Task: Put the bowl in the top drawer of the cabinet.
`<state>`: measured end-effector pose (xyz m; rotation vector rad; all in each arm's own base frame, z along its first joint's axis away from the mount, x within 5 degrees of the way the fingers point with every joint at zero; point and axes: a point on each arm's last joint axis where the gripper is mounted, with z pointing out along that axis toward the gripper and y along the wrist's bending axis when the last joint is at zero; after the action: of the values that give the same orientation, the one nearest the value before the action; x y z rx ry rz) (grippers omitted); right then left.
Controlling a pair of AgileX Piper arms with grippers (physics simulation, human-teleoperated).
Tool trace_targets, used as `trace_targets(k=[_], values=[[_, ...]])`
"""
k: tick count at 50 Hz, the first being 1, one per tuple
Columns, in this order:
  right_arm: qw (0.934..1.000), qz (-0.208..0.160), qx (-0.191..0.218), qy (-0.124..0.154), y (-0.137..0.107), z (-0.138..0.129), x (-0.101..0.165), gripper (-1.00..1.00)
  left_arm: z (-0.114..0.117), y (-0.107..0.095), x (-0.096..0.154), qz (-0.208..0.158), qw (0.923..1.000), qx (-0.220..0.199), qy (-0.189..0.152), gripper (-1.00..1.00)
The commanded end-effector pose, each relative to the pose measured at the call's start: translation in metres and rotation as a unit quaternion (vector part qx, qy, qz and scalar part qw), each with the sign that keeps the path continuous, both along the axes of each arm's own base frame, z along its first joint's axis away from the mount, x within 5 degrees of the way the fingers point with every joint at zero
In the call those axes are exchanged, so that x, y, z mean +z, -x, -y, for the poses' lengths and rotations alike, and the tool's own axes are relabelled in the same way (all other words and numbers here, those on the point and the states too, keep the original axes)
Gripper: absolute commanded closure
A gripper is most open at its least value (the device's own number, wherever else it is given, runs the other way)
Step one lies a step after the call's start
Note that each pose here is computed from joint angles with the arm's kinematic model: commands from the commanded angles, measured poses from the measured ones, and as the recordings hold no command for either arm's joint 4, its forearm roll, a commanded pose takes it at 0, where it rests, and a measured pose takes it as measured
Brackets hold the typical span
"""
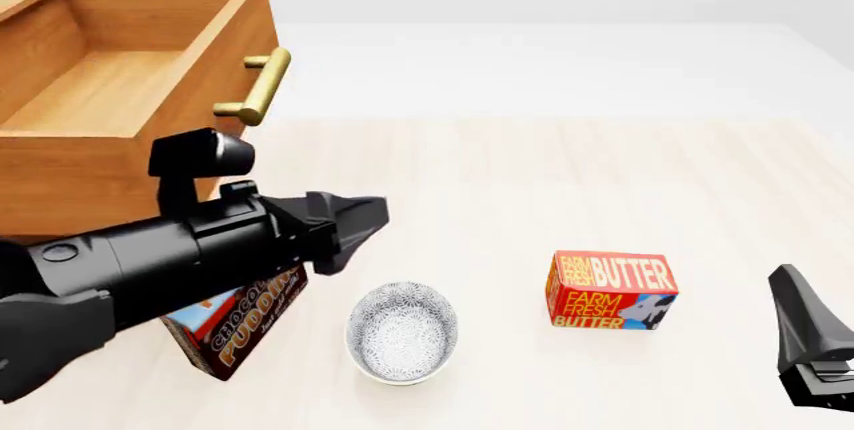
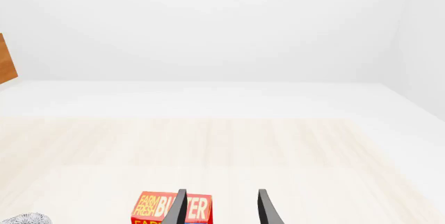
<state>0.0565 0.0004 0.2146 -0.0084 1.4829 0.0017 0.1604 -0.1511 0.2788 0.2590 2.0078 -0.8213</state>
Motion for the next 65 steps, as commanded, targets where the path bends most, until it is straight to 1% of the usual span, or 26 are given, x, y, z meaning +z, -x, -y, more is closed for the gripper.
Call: trace_targets(k=[1, 11, 18, 19, 29, 41, 49, 65], values=[[1.0000, 0.000, 0.000, 0.000, 0.000, 0.000, 0.000, -1.00, -0.003, -0.005, -0.016, -0.019, 0.9997, 0.018, 0.000, -1.00], [1.0000, 0.000, 0.000, 0.000, 0.000, 0.000, 0.000, -1.00, -0.007, -0.013, -0.033, -0.044, 0.9981, 0.044, 0.001, -1.00], [1.0000, 0.000, 0.000, 0.000, 0.000, 0.000, 0.000, -1.00, -0.008, -0.014, -0.040, -0.053, 0.9974, 0.049, 0.001, -1.00], [1.0000, 0.000, 0.000, 0.000, 0.000, 0.000, 0.000, -1.00, -0.008, -0.015, -0.043, -0.058, 0.9969, 0.052, 0.003, -1.00], [1.0000, 0.000, 0.000, 0.000, 0.000, 0.000, 0.000, -1.00, -0.005, -0.015, -0.047, -0.065, 0.9966, 0.051, 0.003, -1.00], [1.0000, 0.000, 0.000, 0.000, 0.000, 0.000, 0.000, -1.00, -0.001, -0.019, -0.061, -0.082, 0.9951, 0.055, 0.005, -1.00], [1.0000, 0.000, 0.000, 0.000, 0.000, 0.000, 0.000, -1.00, 0.002, -0.018, -0.069, -0.088, 0.9949, 0.049, 0.000, -1.00], [1.0000, 0.000, 0.000, 0.000, 0.000, 0.000, 0.000, -1.00, 0.003, -0.022, -0.081, -0.101, 0.9932, 0.057, -0.001, -1.00]])
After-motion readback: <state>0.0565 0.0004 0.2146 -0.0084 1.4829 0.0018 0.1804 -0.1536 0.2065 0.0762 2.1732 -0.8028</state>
